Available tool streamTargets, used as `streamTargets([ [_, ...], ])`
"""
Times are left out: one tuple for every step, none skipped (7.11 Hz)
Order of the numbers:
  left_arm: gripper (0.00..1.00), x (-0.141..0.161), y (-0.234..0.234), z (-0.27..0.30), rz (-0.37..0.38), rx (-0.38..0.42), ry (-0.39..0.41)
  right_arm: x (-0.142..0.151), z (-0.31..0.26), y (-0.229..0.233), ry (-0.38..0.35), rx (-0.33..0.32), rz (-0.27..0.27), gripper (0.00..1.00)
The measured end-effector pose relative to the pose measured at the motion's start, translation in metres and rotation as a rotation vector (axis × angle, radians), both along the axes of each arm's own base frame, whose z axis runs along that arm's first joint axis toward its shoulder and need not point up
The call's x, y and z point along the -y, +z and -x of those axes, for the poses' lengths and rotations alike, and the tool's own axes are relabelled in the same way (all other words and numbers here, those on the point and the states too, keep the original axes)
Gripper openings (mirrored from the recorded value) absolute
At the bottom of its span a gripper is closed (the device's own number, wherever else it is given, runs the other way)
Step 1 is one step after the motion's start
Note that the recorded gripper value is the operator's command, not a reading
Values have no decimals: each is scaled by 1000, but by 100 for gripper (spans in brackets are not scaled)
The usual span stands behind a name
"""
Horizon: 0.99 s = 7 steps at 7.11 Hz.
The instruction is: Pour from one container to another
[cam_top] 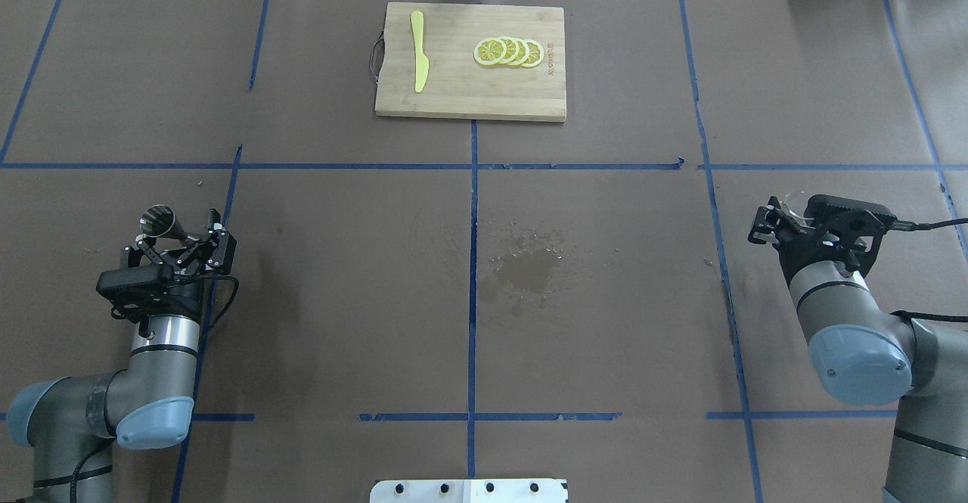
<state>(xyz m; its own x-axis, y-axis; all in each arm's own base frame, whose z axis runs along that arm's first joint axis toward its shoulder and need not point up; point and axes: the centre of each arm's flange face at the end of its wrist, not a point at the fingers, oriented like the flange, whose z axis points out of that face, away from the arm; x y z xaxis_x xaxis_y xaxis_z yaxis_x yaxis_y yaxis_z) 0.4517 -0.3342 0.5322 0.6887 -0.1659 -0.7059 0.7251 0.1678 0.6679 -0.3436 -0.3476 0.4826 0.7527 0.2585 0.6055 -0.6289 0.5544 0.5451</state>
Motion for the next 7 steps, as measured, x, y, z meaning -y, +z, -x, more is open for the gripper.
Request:
streamTargets([
  [100, -1, -3, -2, 14, -13, 18, 0, 1, 1, -1, -1, 0, 0],
  [100, -3, -5, -2, 26, -21, 33, -1, 1, 1, -1, -2, -1, 0],
  [100, -4, -6, -2, 33, -24, 42, -1, 1, 1, -1, -2, -2, 0],
  [100, -6, -5, 2, 40, -23, 51, -1, 1, 1, -1, -2, -2, 0],
  [100, -8, -3, 10, 50, -20, 61, -1, 2, 1, -2, -1, -2, 0],
  [100, -12, -3, 18, 62, -17, 75, -1, 2, 0, -3, -1, -2, 0],
  [100, -18, -4, 26, 72, -15, 92, -1, 3, 0, -4, 0, -2, 0],
])
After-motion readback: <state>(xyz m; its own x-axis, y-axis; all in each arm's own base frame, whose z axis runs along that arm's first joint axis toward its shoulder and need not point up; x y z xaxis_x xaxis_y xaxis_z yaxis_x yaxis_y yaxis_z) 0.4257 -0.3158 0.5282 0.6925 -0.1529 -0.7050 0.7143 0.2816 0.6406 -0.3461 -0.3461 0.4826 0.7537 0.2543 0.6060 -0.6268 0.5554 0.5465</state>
